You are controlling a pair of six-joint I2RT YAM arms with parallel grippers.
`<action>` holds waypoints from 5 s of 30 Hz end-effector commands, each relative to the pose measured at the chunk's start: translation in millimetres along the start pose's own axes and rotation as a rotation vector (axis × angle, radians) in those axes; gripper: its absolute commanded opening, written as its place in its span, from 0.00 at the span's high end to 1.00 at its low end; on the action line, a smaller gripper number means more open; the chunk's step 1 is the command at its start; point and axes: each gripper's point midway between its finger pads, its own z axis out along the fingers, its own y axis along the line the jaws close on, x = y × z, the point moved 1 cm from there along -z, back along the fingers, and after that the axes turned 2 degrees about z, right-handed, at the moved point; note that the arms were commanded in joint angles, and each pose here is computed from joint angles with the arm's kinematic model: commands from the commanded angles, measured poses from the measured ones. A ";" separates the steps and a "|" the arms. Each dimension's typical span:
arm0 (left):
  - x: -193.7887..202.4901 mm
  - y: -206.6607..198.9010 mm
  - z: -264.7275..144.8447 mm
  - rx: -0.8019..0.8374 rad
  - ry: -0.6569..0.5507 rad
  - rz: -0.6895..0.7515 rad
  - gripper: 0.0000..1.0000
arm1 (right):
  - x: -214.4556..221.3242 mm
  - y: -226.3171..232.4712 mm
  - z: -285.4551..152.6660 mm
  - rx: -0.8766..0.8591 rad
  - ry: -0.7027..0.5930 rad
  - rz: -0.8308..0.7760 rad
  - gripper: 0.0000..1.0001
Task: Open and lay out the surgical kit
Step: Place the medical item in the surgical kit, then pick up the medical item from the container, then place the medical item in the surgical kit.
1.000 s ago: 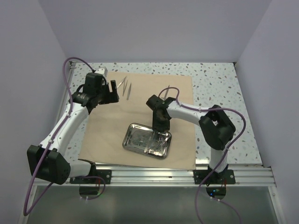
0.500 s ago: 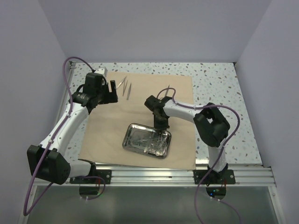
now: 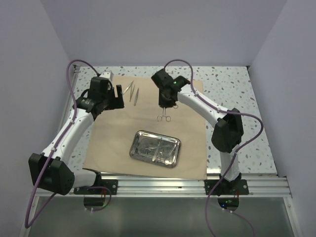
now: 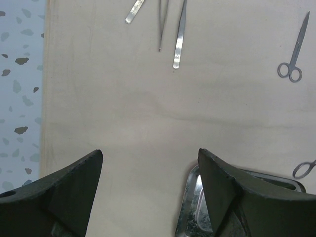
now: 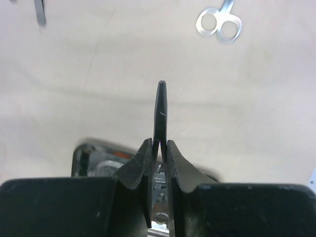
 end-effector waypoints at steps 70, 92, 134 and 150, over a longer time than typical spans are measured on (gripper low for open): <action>2.3 -29.1 5.2 0.157 -0.009 0.011 0.22 | 157.1 -49.4 23.6 0.076 0.240 0.174 0.39; 1.9 -21.3 0.5 0.117 -0.024 0.026 0.21 | 166.3 -56.7 64.1 0.181 0.261 0.109 0.52; -13.8 -17.1 8.4 0.068 -0.022 0.039 0.21 | 33.0 -29.5 -5.9 0.162 -0.027 -0.050 1.00; -11.3 -18.3 8.5 0.064 0.043 0.048 0.22 | -106.8 -73.6 72.7 0.297 -0.178 0.087 1.00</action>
